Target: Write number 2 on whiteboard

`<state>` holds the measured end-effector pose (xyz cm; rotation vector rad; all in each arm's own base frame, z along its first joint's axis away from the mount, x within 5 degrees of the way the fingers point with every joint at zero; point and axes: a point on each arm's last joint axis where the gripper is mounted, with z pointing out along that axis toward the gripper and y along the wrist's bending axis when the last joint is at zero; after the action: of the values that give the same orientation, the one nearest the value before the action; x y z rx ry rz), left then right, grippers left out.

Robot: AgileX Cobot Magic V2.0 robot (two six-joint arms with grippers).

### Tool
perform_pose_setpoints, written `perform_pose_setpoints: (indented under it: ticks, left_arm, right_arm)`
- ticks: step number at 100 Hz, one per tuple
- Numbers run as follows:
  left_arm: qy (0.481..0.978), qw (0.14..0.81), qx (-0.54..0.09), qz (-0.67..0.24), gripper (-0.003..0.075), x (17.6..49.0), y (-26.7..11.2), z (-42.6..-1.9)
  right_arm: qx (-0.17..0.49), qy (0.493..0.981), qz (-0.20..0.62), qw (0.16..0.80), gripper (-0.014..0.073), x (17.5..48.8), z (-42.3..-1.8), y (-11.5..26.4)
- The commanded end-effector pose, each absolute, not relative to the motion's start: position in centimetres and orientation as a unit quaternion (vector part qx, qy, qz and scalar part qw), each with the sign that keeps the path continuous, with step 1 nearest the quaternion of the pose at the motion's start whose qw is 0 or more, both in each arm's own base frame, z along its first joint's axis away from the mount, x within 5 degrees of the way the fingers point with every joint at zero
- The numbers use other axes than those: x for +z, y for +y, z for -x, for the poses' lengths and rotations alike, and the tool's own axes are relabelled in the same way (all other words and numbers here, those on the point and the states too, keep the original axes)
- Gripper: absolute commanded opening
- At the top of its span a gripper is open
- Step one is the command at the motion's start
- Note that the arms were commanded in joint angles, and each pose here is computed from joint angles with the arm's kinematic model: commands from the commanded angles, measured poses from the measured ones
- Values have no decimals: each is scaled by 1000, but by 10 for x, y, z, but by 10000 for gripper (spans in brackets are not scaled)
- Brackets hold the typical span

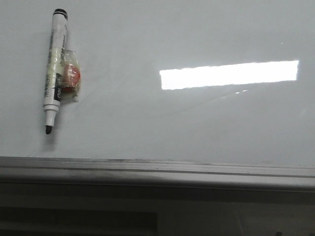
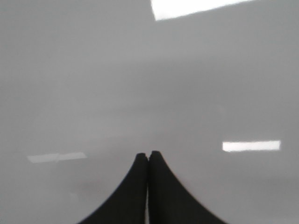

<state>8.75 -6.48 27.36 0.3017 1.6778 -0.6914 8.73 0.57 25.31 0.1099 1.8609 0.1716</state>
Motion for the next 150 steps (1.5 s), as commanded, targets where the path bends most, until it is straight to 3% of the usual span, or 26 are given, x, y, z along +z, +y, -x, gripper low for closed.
perform_pose_setpoints:
  ticks: [1, 30, 69, 90, 107, 124, 137, 150]
  left_arm:
    - [711, 606, -343, -102, 461, 284, -76, -96]
    - [749, 541, -360, -128, 461, 259, -119, -113]
    - [773, 526, -331, -122, 436, 235, -141, -130]
    - [779, 521, -325, -124, 296, 232, -146, -134]
    - [787, 512, -320, -129, -23, 228, -147, -134]
    - [779, 516, -316, -165, -19, 229, -148, -131]
    - [768, 526, -317, -185, -19, 234, -148, -129]
    - [744, 546, -319, -214, -19, 242, -146, -124]
  right_arm:
    - [65, 761, -44, 644, -45, 274, -91, 4]
    - [65, 761, -44, 644, -45, 274, -91, 4]
    - [65, 761, -44, 644, -45, 274, -91, 4]
    - [65, 762, -44, 642, -45, 274, -91, 4]
    - [65, 768, -43, 636, -45, 272, -91, 4]
    - [54, 787, -19, 614, -45, 281, -87, 6]
    - [60, 775, 21, 628, -45, 302, -84, 11]
    - [113, 751, 100, 643, -45, 326, -77, 25]
